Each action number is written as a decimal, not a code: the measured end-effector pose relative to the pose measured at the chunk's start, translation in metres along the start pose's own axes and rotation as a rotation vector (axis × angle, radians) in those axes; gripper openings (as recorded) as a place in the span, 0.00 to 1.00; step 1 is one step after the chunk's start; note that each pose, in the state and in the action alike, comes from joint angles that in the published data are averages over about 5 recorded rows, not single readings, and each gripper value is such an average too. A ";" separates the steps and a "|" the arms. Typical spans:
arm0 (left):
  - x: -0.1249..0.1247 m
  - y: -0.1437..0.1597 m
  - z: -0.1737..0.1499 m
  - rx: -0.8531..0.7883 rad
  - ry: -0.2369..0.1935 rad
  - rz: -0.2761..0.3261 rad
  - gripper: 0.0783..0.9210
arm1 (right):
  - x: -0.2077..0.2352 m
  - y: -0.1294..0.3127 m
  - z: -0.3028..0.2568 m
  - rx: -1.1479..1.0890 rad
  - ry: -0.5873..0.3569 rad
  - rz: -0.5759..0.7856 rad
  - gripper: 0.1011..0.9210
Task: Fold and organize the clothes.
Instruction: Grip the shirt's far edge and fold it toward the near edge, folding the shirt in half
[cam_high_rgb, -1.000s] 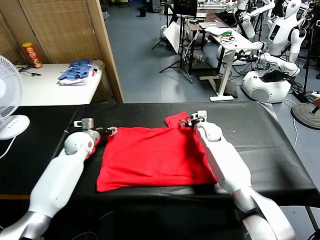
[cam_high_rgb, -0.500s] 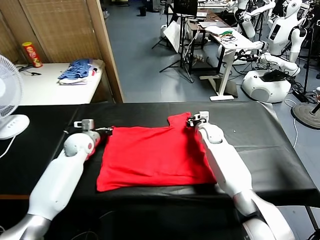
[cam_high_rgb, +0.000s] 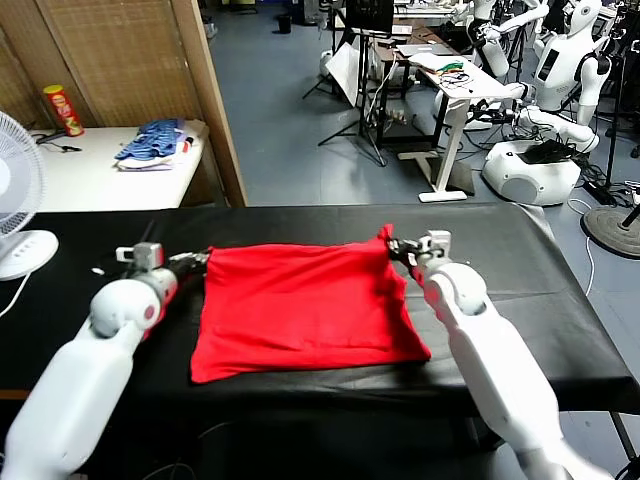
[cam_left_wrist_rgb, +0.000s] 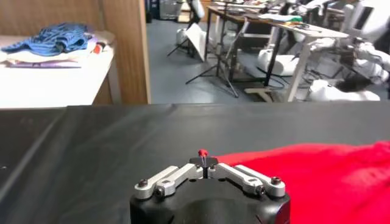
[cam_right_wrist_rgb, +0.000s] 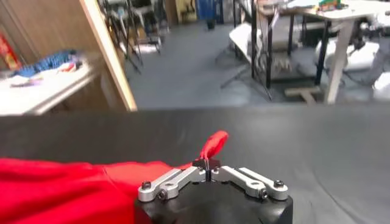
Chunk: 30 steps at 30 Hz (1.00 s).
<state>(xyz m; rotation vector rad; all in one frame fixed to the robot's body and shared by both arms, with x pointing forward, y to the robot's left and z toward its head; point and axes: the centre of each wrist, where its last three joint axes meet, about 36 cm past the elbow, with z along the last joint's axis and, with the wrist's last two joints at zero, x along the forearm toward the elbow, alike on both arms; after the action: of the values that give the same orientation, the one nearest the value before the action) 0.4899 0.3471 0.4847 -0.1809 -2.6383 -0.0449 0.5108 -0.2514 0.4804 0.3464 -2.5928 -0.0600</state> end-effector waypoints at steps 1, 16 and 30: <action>0.006 -0.001 0.003 -0.012 0.005 -0.002 0.06 | 0.007 0.001 0.002 0.009 0.000 -0.001 0.03; 0.075 -0.020 0.041 -0.120 0.065 -0.029 0.06 | 0.062 0.014 0.033 0.090 0.019 -0.021 0.03; 0.099 -0.042 0.066 -0.130 0.144 0.007 0.18 | 0.082 0.008 0.054 0.110 0.059 -0.056 0.27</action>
<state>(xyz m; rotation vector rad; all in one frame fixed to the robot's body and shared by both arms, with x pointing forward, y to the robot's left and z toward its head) 0.3664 0.3218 0.4738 -0.2223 -2.4917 -0.2198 0.4138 -0.2660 0.4746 0.4541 -2.5332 0.0721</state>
